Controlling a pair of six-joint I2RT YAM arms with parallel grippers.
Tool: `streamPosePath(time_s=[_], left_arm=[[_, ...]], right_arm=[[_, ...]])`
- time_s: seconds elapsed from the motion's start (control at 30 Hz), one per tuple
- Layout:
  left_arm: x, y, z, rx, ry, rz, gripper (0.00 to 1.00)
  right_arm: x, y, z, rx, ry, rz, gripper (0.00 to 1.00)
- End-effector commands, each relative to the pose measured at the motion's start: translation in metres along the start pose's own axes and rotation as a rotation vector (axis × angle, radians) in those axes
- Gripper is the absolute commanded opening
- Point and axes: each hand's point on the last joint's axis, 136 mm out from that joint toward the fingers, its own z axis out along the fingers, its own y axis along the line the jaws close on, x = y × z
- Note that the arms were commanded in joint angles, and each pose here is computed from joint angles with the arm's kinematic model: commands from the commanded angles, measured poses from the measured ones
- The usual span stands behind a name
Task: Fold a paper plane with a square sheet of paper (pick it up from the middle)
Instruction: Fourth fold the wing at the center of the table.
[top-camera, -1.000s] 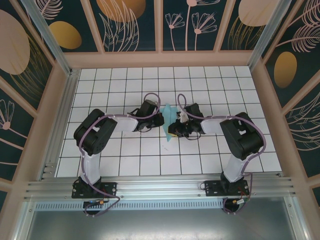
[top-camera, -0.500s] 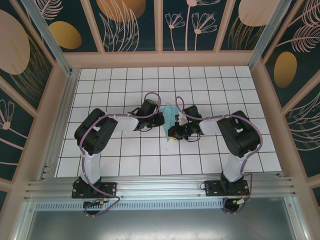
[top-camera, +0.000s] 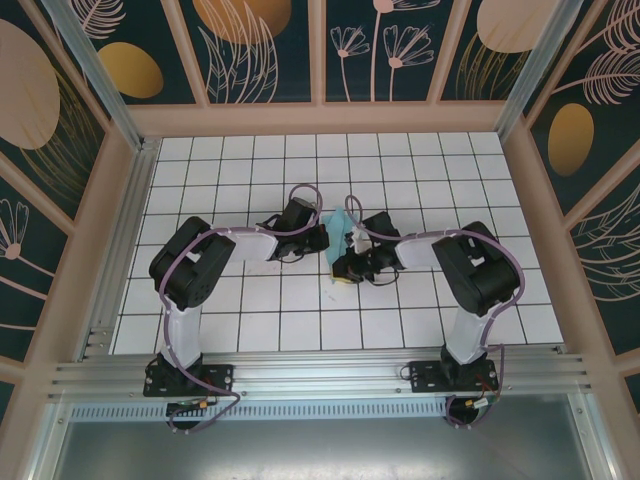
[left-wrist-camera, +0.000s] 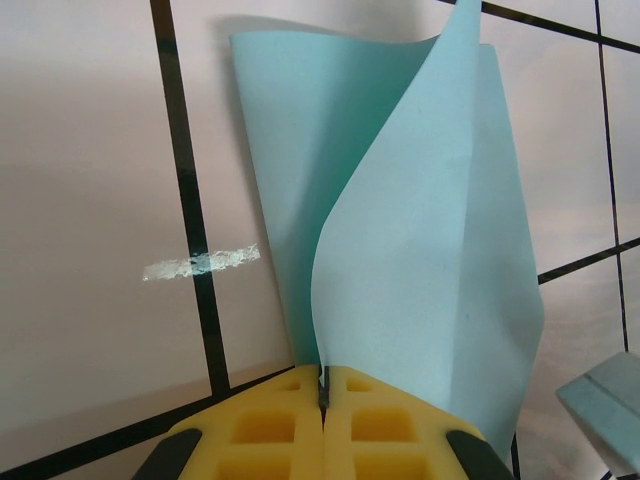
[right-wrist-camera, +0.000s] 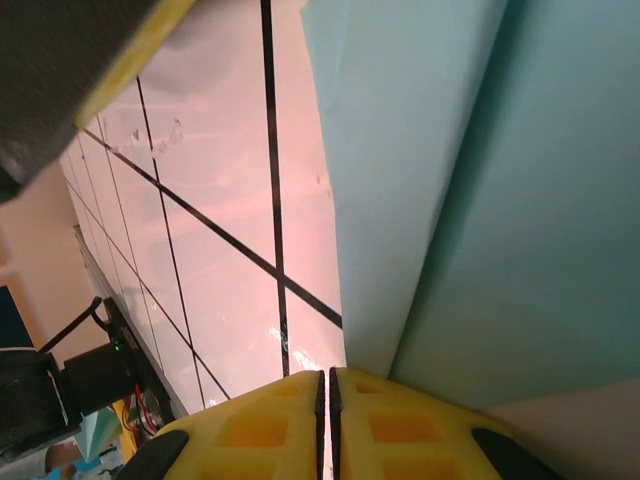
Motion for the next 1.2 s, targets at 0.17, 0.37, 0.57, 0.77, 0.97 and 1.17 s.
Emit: streamPosePath(time_s=[0.17, 0.37, 0.57, 0.77, 0.97, 1.17], left_arm=[[0.012, 0.032, 0.011, -0.112, 0.034, -0.047, 0.00], [0.011, 0.031, 0.010, -0.107, 0.033, -0.040, 0.00], [0.012, 0.029, 0.008, -0.103, 0.040, -0.024, 0.00], [0.014, 0.029, 0.007, -0.098, 0.046, -0.020, 0.00], [0.014, 0.027, 0.007, -0.094, 0.047, -0.019, 0.00], [0.013, 0.025, 0.008, -0.084, 0.051, -0.016, 0.00]], right_arm=[[0.023, -0.022, 0.011, 0.129, 0.075, -0.015, 0.14], [0.020, 0.011, -0.001, 0.059, 0.055, -0.123, 0.15], [-0.041, 0.025, -0.060, 0.018, -0.221, -0.070, 0.15], [-0.080, 0.008, -0.070, 0.067, -0.310, -0.007, 0.12], [-0.088, 0.009, -0.044, 0.033, -0.234, -0.003, 0.12], [-0.088, 0.010, -0.025, 0.013, -0.174, -0.016, 0.11]])
